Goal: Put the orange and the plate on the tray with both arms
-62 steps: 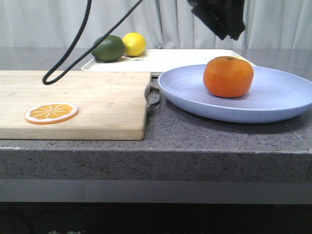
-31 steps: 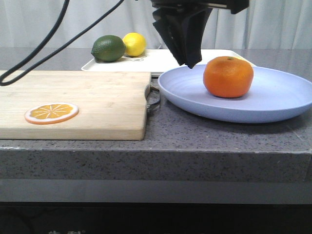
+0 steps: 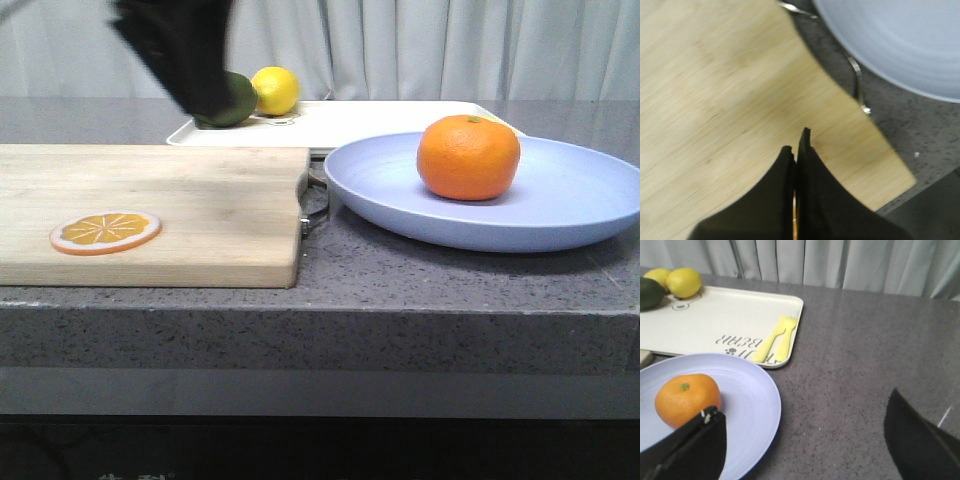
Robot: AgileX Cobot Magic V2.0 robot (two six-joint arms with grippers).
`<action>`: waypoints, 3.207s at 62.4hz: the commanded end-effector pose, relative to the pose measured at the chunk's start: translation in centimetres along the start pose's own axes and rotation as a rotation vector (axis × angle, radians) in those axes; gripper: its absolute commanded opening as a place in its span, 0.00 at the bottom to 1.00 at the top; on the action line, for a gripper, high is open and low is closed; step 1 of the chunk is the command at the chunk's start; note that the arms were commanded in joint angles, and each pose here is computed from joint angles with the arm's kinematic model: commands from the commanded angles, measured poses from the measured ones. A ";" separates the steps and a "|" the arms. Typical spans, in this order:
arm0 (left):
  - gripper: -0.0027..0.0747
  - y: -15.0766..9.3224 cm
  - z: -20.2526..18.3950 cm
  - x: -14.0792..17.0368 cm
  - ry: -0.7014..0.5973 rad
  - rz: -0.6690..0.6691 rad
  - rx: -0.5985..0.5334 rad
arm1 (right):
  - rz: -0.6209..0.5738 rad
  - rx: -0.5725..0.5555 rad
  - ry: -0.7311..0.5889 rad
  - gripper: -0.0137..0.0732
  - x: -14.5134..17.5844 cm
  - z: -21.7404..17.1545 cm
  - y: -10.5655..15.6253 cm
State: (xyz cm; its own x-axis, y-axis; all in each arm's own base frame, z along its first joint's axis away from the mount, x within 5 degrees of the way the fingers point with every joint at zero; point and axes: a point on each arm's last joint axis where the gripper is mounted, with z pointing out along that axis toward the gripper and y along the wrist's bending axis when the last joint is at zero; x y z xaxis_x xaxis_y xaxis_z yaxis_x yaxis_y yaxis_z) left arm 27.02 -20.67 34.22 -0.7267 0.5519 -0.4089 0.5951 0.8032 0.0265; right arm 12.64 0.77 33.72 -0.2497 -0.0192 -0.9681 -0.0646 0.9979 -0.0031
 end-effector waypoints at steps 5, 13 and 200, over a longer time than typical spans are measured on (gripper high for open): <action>0.01 3.5 -5.0 4.0 -0.245 -0.145 -0.048 | 0.043 -0.012 0.011 0.90 -2.2 1.7 0.1; 0.01 5.8 -6.1 8.1 -0.345 -0.233 -0.110 | 0.106 -0.037 0.100 0.90 -2.7 3.6 0.3; 0.01 2.4 -8.7 26.8 -0.973 -0.286 -0.209 | 0.421 -0.371 0.443 0.13 -8.4 40.5 2.7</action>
State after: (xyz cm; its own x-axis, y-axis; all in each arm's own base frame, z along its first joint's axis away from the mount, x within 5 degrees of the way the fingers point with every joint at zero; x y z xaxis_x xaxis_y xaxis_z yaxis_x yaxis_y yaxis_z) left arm 5.93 -1.95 29.72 -0.2727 0.0342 -0.9615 0.3003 0.9525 -0.0513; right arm 54.71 6.69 25.51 -0.8011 0.2111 -0.5601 -0.1294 0.8525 0.5064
